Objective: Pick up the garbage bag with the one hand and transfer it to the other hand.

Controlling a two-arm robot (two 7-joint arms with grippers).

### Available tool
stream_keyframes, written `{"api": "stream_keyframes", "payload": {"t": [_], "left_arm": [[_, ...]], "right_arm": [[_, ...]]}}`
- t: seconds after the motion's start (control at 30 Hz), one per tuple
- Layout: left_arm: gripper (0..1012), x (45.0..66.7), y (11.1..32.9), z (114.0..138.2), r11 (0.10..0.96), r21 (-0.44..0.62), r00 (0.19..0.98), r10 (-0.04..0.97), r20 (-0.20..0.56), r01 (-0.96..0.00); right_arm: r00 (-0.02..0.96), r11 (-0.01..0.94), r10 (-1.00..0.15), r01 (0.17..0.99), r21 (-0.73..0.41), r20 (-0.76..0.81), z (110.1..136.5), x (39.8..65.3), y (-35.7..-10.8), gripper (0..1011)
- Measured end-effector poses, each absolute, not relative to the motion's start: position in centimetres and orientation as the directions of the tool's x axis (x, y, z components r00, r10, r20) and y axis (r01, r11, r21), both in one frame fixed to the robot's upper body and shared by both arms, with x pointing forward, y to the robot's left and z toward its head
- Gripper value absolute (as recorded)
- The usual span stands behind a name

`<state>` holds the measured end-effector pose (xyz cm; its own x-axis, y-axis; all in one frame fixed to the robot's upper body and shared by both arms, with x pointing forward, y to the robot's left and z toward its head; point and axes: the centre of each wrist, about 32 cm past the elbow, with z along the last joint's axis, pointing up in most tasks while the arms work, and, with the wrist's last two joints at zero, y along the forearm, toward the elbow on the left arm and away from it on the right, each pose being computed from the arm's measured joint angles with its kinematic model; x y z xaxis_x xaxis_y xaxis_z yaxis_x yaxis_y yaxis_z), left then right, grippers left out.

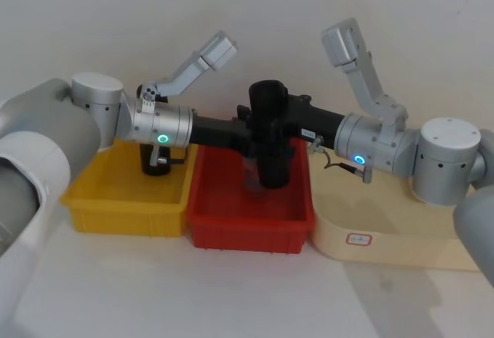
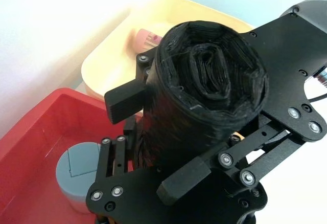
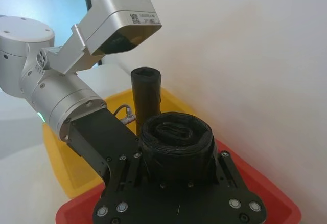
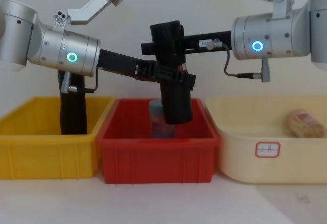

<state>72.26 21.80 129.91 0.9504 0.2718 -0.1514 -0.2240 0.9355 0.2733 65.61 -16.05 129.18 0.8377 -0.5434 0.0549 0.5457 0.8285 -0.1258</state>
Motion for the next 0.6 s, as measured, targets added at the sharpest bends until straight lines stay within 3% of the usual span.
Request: {"api": "stream_keyframes", "payload": {"t": [0.27, 0.6], "left_arm": [[962, 72.3, 21.8, 129.9, 0.936, 0.273, 0.950, 0.272, -0.152, -0.224], [1000, 72.3, 21.8, 129.9, 0.936, 0.273, 0.950, 0.271, -0.152, -0.224]], "right_arm": [[0.837, 0.830, -0.542, 0.547, -0.108, 0.076, 129.3, 65.3, -16.0, 507], [0.828, 0.829, -0.544, 0.555, -0.064, 0.137, 130.6, 64.3, -15.8, 507]]}}
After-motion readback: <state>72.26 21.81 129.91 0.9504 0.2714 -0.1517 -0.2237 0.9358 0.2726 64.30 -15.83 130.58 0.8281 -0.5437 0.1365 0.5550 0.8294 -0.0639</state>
